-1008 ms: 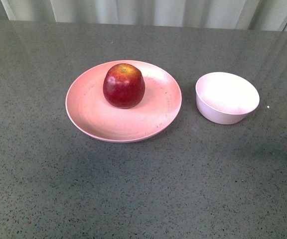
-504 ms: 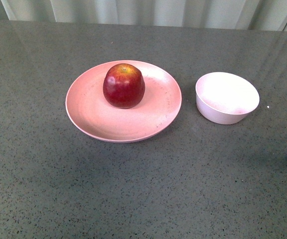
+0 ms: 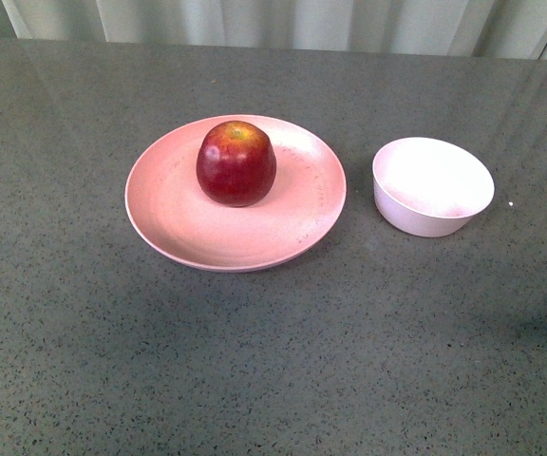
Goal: Move apple from plate to bowl
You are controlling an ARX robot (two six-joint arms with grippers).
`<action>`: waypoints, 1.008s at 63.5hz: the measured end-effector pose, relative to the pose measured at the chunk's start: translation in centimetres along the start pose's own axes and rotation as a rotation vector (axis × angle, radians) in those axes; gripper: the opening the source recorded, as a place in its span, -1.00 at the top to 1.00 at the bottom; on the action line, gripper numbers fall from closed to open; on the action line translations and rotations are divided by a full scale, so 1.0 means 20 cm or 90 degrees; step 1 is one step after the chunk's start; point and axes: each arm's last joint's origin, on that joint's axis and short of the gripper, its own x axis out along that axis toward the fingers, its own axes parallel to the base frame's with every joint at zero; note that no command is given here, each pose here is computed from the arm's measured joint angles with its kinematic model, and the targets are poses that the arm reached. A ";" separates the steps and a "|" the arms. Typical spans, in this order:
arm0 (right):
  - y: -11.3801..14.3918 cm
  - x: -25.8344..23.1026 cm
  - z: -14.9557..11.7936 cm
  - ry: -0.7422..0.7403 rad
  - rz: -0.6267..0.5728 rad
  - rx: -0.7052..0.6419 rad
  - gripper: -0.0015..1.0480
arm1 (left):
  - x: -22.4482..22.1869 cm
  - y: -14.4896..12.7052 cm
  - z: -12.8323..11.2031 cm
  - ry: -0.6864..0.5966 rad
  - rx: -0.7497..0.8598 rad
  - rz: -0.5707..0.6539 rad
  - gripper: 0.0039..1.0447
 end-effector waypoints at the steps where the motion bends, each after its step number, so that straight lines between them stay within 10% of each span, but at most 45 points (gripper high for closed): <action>1: 0.00 0.00 0.00 0.000 0.000 0.000 0.96 | 0.00 0.00 0.00 0.000 0.000 0.000 -0.84; 23: 0.00 0.00 0.00 0.000 0.000 0.000 -0.08 | 0.00 0.00 0.00 0.002 0.000 -0.003 -0.84; 38: 0.00 0.00 0.00 -0.001 0.000 0.000 -0.83 | 0.21 -0.05 0.07 0.235 -0.154 -0.186 -0.84; 64: 0.00 0.00 0.00 -0.001 0.000 0.000 -0.83 | 0.67 -0.33 -0.08 0.328 -0.108 -0.258 -0.84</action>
